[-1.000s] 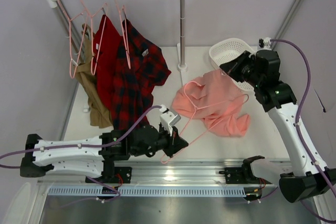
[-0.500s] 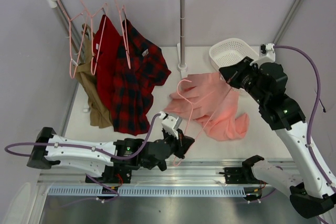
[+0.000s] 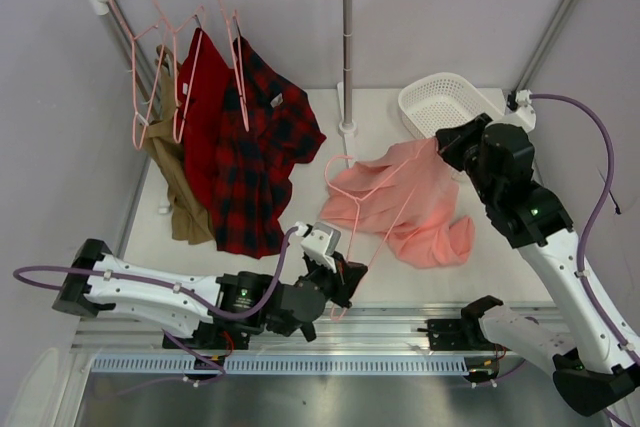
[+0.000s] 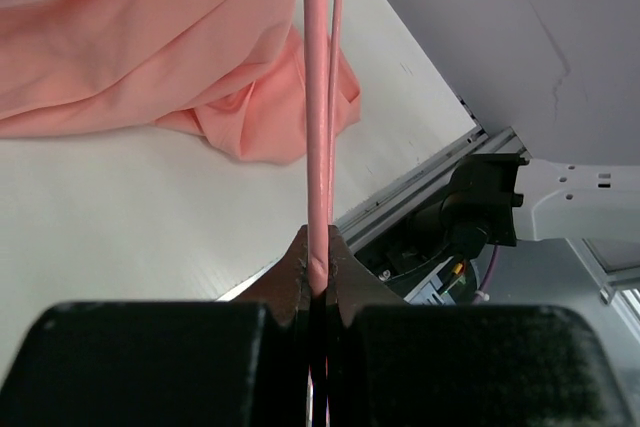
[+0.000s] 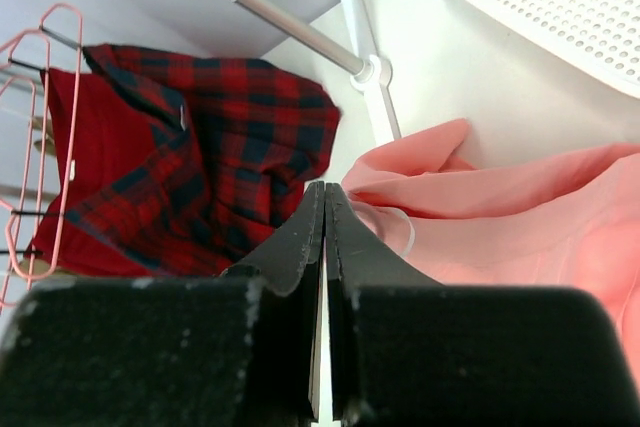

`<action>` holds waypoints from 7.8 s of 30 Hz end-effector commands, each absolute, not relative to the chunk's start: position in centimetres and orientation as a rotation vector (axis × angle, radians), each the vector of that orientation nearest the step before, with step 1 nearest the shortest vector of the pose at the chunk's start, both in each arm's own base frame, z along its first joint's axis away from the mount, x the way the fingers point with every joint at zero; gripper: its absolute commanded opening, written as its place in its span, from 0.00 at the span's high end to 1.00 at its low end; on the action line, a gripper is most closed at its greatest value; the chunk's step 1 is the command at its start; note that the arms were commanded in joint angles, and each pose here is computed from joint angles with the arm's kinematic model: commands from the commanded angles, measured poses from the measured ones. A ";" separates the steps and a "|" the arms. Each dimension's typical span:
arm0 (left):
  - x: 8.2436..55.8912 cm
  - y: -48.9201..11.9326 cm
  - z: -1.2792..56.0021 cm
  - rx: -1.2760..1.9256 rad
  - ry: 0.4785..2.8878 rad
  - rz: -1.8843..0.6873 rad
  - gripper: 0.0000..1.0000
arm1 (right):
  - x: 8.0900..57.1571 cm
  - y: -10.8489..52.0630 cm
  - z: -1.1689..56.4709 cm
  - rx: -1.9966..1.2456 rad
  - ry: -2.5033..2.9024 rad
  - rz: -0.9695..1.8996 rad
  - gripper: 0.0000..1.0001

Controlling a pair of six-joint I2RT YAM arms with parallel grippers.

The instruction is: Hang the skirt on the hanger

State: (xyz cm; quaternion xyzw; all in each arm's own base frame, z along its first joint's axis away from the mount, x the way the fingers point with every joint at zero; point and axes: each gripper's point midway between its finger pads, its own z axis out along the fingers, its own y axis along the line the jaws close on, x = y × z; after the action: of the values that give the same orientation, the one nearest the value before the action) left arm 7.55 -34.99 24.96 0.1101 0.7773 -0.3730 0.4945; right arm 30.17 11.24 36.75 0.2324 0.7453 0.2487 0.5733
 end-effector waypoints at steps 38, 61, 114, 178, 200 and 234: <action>6.3 -36.3 28.7 0.185 1.798 -1.016 1.00 | 31.5 10.6 40.0 0.853 1.558 0.731 1.00; 7.2 -37.1 27.8 0.103 1.859 -1.049 1.00 | 30.4 10.6 40.6 0.858 1.533 0.768 1.00; 11.4 -35.7 30.6 -0.002 1.721 -0.922 1.00 | 27.2 15.1 37.0 0.800 1.688 0.919 1.00; 21.9 -27.8 29.8 -0.037 1.889 -0.701 1.00 | 23.7 17.4 19.1 0.057 1.821 0.667 1.00; 25.2 -27.5 28.4 0.007 1.823 -0.609 1.00 | 18.1 20.4 16.9 0.063 2.200 0.730 0.12; 24.5 -27.4 28.5 0.033 1.829 -0.639 1.00 | 31.9 15.3 7.2 0.489 2.176 0.675 0.33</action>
State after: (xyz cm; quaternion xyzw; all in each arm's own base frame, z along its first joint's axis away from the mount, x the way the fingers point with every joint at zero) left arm 24.01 -27.48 25.41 0.0282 0.8051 -0.2463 0.5389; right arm 29.80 14.82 5.41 0.2067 0.8820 0.2425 0.3473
